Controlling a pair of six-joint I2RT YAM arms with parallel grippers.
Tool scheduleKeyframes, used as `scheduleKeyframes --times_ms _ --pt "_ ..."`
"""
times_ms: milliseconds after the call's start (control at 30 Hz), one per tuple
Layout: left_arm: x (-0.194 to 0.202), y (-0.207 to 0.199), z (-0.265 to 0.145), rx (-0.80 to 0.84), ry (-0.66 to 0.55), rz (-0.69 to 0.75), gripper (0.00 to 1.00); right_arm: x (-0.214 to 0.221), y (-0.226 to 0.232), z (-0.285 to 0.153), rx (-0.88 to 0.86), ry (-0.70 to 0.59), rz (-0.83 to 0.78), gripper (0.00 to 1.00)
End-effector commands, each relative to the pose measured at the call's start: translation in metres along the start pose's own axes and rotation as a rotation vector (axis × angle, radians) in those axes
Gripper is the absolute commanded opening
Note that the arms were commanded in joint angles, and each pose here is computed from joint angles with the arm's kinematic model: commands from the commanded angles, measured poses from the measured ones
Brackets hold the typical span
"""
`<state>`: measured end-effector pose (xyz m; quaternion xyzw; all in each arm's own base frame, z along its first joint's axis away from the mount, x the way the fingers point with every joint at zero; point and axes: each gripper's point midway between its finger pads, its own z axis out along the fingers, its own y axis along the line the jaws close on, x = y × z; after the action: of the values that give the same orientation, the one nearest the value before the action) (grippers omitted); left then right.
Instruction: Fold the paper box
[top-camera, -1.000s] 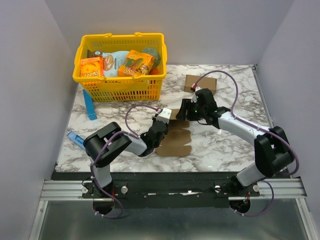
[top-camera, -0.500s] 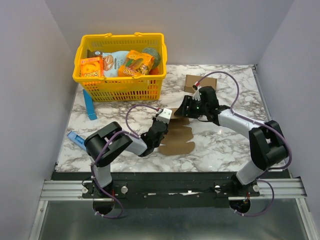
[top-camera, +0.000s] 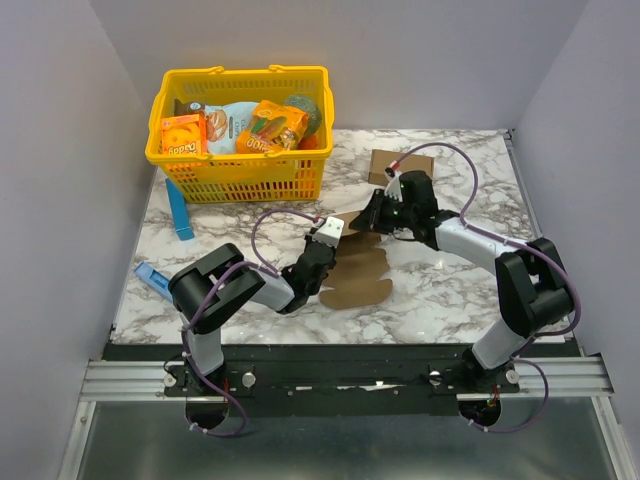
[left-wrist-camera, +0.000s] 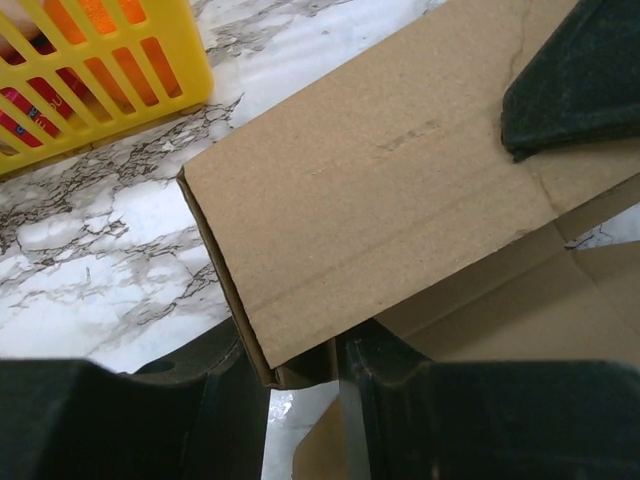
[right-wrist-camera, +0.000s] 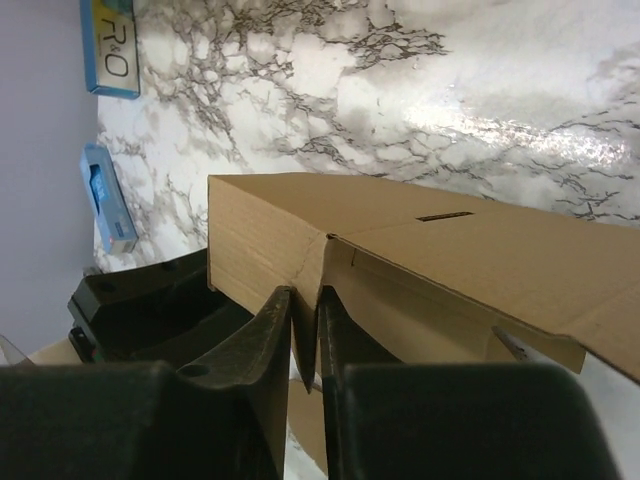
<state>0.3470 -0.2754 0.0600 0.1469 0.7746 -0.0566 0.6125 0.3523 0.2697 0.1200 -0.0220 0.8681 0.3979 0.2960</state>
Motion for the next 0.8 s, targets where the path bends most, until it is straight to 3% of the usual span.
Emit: scheduleKeyframes --times_ms 0,133,267,367,500,767 --pt "-0.012 -0.007 -0.005 0.026 -0.035 -0.044 0.43 0.005 -0.003 0.002 -0.019 0.017 0.012 0.19" --pt "-0.017 -0.008 -0.012 0.044 -0.038 -0.082 0.58 0.007 -0.006 0.002 -0.019 0.014 0.018 0.19" --pt "-0.022 -0.005 -0.023 0.064 -0.034 -0.104 0.77 0.006 -0.009 -0.004 -0.012 0.002 0.003 0.51" --pt "-0.029 -0.001 -0.035 0.085 -0.025 -0.115 0.9 0.003 -0.01 -0.016 -0.004 -0.027 -0.022 0.64" --pt "-0.045 0.012 -0.058 0.112 -0.028 -0.166 0.99 0.002 -0.018 -0.036 0.033 -0.072 -0.053 0.64" --pt "-0.049 0.046 -0.064 0.187 0.095 -0.395 0.99 0.021 -0.045 -0.049 0.117 -0.091 -0.165 0.64"
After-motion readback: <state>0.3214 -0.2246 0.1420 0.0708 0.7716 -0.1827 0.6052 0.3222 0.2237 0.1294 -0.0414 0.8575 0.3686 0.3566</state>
